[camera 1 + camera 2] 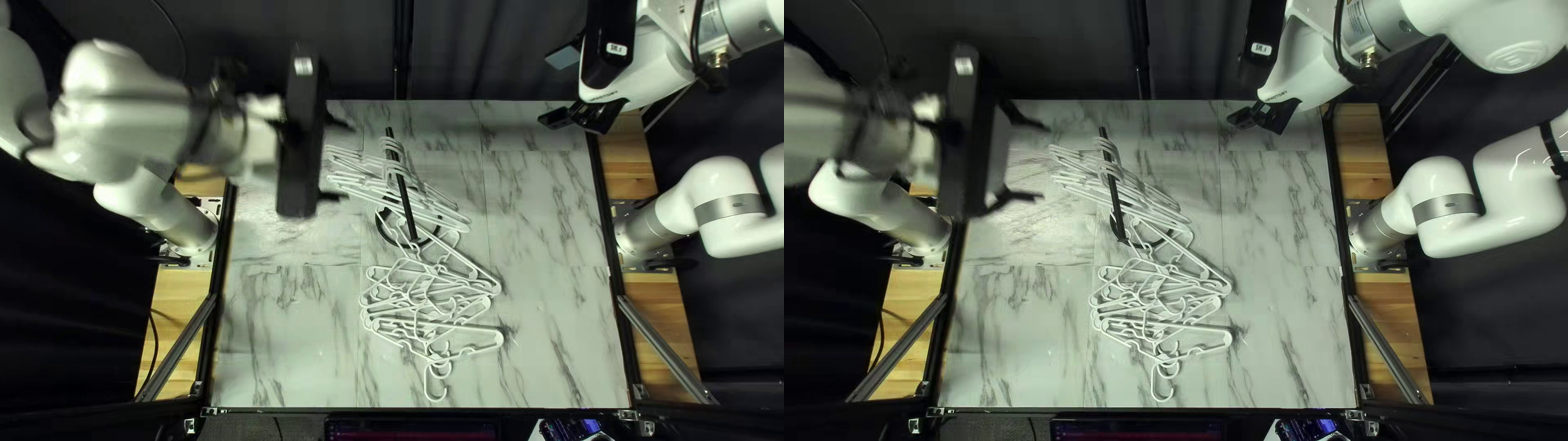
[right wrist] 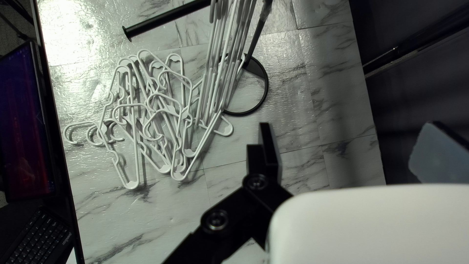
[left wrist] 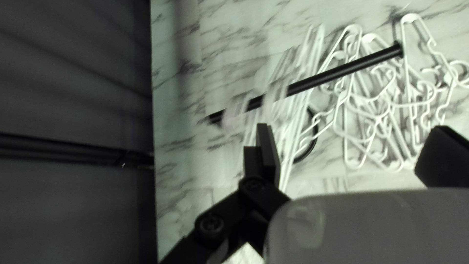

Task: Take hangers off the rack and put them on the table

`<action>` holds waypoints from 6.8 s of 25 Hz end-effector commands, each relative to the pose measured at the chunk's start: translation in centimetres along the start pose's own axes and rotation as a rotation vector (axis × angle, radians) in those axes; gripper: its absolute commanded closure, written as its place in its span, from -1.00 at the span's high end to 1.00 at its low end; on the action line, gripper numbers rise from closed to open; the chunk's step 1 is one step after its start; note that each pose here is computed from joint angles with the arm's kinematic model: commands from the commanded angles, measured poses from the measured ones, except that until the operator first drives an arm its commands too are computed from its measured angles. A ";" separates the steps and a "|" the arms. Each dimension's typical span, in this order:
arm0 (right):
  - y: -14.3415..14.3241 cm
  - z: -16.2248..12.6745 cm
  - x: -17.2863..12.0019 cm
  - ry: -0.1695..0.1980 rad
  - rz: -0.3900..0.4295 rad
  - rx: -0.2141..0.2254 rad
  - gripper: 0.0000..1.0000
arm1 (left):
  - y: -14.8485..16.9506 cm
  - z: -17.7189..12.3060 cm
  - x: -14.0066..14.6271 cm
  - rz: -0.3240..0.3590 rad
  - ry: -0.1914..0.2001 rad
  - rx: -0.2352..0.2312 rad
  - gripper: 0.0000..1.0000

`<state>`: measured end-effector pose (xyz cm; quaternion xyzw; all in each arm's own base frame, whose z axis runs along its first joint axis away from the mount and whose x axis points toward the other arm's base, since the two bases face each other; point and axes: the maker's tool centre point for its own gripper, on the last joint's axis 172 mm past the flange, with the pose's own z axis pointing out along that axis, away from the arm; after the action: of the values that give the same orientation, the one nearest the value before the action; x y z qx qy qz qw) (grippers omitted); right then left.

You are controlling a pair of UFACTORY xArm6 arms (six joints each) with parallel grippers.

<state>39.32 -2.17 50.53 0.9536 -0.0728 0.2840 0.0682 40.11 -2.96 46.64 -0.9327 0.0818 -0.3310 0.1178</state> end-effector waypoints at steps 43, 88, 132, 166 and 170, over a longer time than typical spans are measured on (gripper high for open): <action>0.0 0.0 0.0 0.000 0.000 0.000 1.00 | -8.2 -10.7 -5.9 -0.120 -0.146 0.000 1.00; -9.6 10.5 -6.8 -0.195 0.066 -0.076 1.00 | -8.2 -10.7 -5.9 -0.120 -0.146 0.000 1.00; -15.5 26.3 -8.4 -0.069 0.145 -0.119 1.00 | -8.2 -10.7 -5.9 -0.120 -0.146 0.000 1.00; -14.1 23.8 -6.9 -0.069 0.148 -0.157 -0.95 | -8.2 -10.7 -5.9 -0.120 -0.146 0.000 1.00; -13.9 22.2 -6.1 -0.060 0.136 -0.164 -1.00 | -8.2 -10.7 -5.9 -0.120 -0.146 0.000 1.00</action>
<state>48.71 8.22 26.62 0.9461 -0.1657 0.2504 0.1216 29.38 4.46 53.45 -0.9575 0.0171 -0.2688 0.1036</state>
